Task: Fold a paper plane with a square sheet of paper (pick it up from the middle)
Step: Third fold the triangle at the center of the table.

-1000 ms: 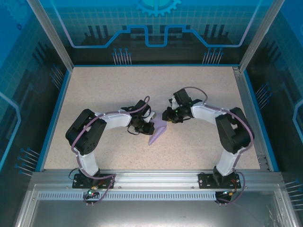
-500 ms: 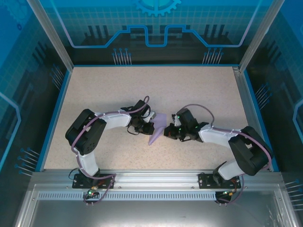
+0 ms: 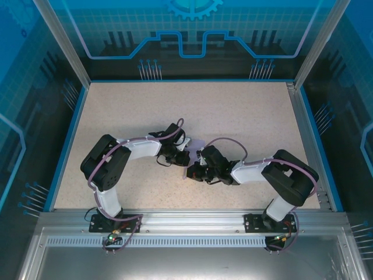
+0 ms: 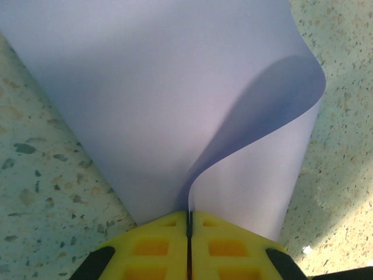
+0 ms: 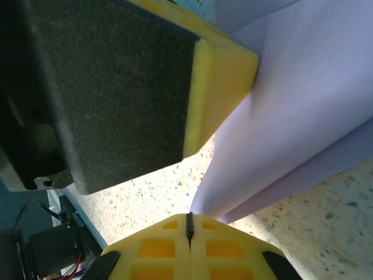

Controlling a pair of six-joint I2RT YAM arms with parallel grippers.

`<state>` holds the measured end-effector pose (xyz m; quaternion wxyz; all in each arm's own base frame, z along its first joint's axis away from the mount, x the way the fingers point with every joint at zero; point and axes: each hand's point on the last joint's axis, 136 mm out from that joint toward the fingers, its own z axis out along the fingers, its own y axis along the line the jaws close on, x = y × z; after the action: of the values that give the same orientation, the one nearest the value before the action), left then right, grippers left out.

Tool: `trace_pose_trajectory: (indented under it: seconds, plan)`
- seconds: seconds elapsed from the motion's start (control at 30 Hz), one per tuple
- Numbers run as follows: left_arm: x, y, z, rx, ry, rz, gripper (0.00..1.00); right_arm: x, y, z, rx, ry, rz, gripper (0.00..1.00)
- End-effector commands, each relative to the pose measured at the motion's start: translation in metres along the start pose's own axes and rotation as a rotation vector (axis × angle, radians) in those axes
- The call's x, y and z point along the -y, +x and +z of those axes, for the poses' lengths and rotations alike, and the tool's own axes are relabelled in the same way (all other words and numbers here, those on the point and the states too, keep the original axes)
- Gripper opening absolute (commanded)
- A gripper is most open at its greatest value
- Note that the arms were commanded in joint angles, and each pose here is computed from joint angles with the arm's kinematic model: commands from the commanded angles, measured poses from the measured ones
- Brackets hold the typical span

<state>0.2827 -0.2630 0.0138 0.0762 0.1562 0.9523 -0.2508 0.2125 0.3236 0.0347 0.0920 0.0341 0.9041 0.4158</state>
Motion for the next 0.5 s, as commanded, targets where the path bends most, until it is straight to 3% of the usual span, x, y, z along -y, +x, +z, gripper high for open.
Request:
trace_pose_trajectory:
  seconds: [0.0, 0.47]
  plan:
    - [-0.015, 0.022, 0.008, -0.072, -0.039, -0.032, 0.1, -0.011, 0.0, 0.005, 0.008, -0.032, -0.008, 0.0]
    - [-0.014, 0.023, 0.009, -0.079, -0.027, -0.031, 0.1, -0.004, 0.003, 0.014, -0.018, -0.006, 0.002, 0.0]
